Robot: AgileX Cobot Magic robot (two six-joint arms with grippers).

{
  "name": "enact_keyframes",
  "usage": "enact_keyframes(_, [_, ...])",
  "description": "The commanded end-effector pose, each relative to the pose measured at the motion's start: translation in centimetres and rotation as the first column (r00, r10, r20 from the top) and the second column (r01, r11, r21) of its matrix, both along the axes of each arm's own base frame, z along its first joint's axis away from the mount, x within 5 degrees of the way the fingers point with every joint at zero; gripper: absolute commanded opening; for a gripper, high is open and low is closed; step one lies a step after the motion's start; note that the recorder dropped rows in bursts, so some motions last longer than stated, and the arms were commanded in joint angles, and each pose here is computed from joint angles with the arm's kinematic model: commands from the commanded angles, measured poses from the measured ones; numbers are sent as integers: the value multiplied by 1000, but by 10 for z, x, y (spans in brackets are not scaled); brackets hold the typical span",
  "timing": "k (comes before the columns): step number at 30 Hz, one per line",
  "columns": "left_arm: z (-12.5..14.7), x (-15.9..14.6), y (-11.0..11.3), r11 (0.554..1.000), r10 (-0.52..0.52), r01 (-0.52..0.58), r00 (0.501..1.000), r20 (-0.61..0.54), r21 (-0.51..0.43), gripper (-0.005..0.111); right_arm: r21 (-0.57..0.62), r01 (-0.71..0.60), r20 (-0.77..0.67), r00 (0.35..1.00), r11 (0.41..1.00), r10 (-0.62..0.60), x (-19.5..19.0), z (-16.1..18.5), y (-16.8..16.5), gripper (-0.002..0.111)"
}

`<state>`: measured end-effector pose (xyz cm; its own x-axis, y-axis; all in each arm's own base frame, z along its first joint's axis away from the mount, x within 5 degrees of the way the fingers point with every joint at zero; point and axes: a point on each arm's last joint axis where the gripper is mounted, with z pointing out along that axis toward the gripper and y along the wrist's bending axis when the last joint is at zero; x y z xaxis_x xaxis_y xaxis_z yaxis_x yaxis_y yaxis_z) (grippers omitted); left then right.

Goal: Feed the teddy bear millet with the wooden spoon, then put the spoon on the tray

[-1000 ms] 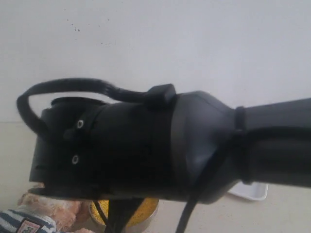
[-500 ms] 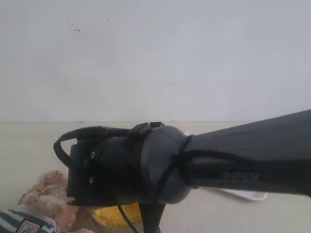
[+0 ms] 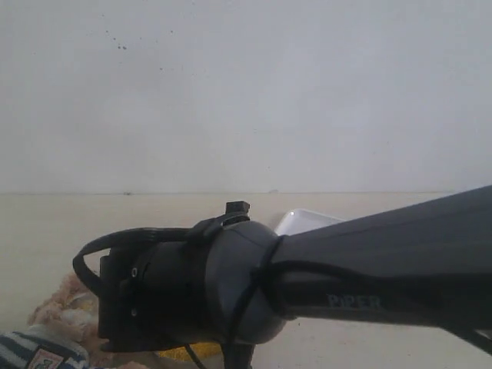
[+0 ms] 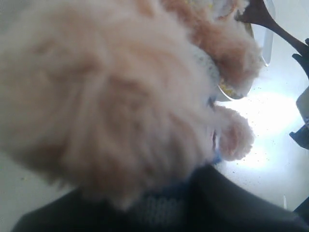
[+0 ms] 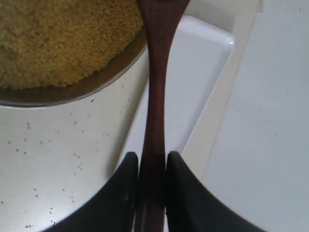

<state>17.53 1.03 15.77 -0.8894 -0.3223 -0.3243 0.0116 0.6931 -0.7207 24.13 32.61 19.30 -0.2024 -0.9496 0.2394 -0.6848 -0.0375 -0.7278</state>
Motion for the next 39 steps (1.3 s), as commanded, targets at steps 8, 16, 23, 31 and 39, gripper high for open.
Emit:
enact_keyframes(8, [2,0,-1,1000,8,-8,1000,14,-18,4,-111,-41,43,998,993,46,-4,-17,-13,8])
enact_keyframes(16, [2,0,-1,1000,8,-8,1000,14,-18,4,-144,-76,91,992,987,90,0,-14,-11,8])
enact_keyframes(23, [2,0,-1,1000,8,-8,1000,14,-18,4,-172,-91,70,992,981,105,-4,-27,-7,8])
enact_keyframes(31, [2,0,-1,1000,8,-8,1000,14,-18,4,-130,-44,4,999,990,45,-11,-33,-8,8])
enact_keyframes(39, [2,0,-1,1000,8,-8,1000,14,-18,4,-94,-19,-31,999,995,16,-16,-33,-5,8])
